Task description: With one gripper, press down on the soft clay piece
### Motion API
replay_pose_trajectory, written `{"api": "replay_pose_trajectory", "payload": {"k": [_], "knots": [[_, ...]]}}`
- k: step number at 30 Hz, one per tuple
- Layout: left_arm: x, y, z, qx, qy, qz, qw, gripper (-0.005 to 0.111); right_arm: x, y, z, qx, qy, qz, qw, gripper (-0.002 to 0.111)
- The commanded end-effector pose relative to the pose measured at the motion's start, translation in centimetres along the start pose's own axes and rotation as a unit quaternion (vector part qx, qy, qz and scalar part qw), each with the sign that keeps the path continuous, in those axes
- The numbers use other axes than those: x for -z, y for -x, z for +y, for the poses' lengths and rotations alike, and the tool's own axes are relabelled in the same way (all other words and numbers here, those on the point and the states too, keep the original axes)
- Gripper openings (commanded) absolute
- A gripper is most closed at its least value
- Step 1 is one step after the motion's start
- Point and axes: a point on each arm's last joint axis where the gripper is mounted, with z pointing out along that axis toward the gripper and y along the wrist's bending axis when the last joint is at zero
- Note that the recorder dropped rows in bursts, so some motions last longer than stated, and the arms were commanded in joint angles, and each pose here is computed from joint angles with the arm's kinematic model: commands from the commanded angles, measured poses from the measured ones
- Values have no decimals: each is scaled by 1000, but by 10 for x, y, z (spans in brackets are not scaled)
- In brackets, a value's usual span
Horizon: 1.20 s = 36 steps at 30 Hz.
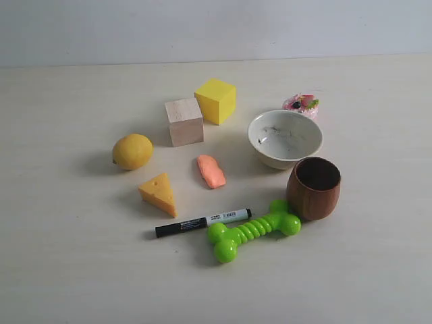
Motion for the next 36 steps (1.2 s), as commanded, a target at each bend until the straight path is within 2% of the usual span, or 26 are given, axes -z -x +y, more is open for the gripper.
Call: {"api": "replay_pose_trajectory", "payload": {"k": [1,8,12,18,21,25,29,31,33,36], "knots": [[1,2,-1,7,-4,-10,1000,0,0,-1,0,-1,-3,-3,1000,0],[1,4,-1,2,-4,-21,1000,0,0,-1,0,-1,-3,-3,1000,0],[3,22,0,6,-4,-118,993,0,0,-1,0,-1,-3,-3,1000,0],[15,49,0,3,-3,-280,960,0,0,-1,0,-1,-3,-3,1000,0],[18,54,0,3,-3,-311,950,0,0,-1,0,-1,-3,-3,1000,0],[18,54,0,3,-3,-312,950,0,0,-1,0,-1,-3,-3,1000,0],[20,57,0,27,-11,-327,945,0,0,-1,0,-1,-3,-3,1000,0],[23,60,0,66,-26,-347,935,0,0,-1,0,-1,-3,-3,1000,0],[27,65,0,113,-47,-379,918,0,0,-1,0,-1,-3,-3,1000,0],[32,69,0,132,-61,-407,902,0,0,-1,0,-1,-3,-3,1000,0]]}}
